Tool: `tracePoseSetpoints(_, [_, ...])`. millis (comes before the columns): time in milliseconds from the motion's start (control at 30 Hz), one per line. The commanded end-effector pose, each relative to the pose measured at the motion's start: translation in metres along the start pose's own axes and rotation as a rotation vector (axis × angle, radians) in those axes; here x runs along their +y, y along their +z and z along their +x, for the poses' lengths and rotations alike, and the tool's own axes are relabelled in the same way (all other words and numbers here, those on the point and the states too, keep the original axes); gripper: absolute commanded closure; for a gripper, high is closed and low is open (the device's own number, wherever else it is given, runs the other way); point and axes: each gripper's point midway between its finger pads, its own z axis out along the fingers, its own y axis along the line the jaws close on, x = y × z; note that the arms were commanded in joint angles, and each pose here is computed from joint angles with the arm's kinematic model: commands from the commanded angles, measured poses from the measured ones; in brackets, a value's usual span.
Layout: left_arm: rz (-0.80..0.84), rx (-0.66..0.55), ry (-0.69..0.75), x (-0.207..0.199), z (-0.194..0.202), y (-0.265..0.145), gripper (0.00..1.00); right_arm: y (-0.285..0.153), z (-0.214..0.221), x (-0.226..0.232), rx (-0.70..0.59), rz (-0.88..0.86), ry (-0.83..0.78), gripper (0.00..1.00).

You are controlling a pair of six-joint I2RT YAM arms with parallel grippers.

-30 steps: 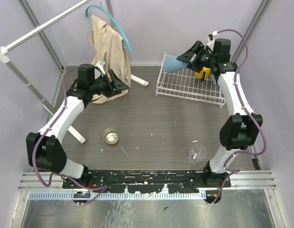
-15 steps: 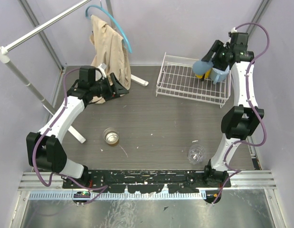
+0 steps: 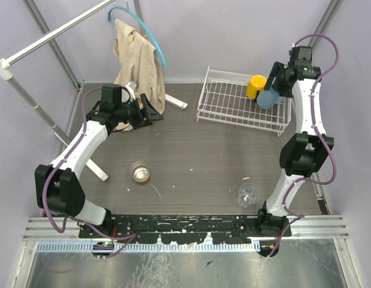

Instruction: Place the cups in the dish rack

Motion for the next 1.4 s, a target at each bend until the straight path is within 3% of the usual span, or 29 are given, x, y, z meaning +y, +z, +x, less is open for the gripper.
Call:
tracePoseSetpoints(0, [0.017,0.021,0.006,0.001,0.004,0.004,0.24,-0.023,-0.009,-0.023,-0.064,0.074,-0.029,0.83])
tracePoseSetpoints(533, [0.008,0.039,-0.014,0.008,0.01,0.007,0.23,-0.001,0.015,-0.072,-0.026,0.119,0.047,0.85])
tracePoseSetpoints(1367, [-0.006,0.041,-0.008,0.007,0.006,0.007,0.21,0.04,0.036,-0.078,0.035,0.103,0.064,0.86])
